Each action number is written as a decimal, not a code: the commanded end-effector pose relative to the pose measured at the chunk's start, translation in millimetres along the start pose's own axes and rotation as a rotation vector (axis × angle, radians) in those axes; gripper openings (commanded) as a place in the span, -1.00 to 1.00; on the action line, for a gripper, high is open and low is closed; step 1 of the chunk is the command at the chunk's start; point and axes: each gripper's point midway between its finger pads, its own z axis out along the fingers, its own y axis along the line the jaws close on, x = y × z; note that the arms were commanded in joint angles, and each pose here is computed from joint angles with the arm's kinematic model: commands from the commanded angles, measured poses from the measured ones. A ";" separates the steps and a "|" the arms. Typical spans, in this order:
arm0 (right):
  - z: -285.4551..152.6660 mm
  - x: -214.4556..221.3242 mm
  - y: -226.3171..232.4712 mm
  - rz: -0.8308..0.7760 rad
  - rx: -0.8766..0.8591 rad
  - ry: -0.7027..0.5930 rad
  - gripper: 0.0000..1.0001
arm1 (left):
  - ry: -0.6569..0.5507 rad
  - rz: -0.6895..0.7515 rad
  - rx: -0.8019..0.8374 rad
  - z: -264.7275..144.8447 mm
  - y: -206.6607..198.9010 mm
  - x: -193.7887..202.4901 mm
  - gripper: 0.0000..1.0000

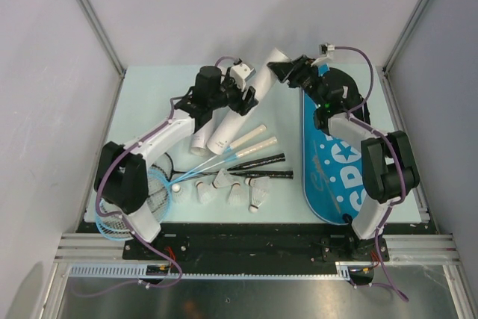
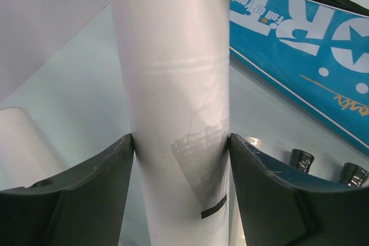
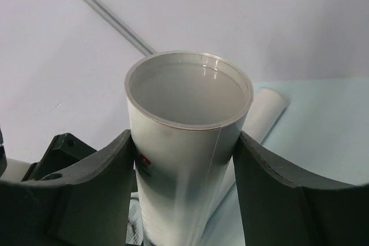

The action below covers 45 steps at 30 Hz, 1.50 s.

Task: Pack up the badminton gear
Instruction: Open the lid of the shuttle tube.

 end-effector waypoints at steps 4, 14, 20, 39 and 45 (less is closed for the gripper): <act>5.8 -40.7 90.1 -0.229 -0.144 -0.164 -0.32 | -0.153 0.065 -0.139 1.1 29.7 -72.8 1.00; 8.8 -37.8 106.8 -0.292 -0.080 -0.229 -0.42 | -0.182 0.066 -0.088 12.8 18.1 -82.3 1.00; 5.5 -37.4 112.0 -0.288 -0.046 -0.273 -0.42 | -0.198 0.073 -0.103 19.9 16.0 -80.0 0.72; -96.3 -60.7 114.5 -0.229 0.120 0.090 0.64 | -0.248 0.211 -0.085 -2.2 0.3 -60.3 0.02; -95.0 -44.4 140.3 -0.250 0.038 0.221 0.24 | -0.268 0.311 0.018 -14.6 -24.9 -51.2 0.01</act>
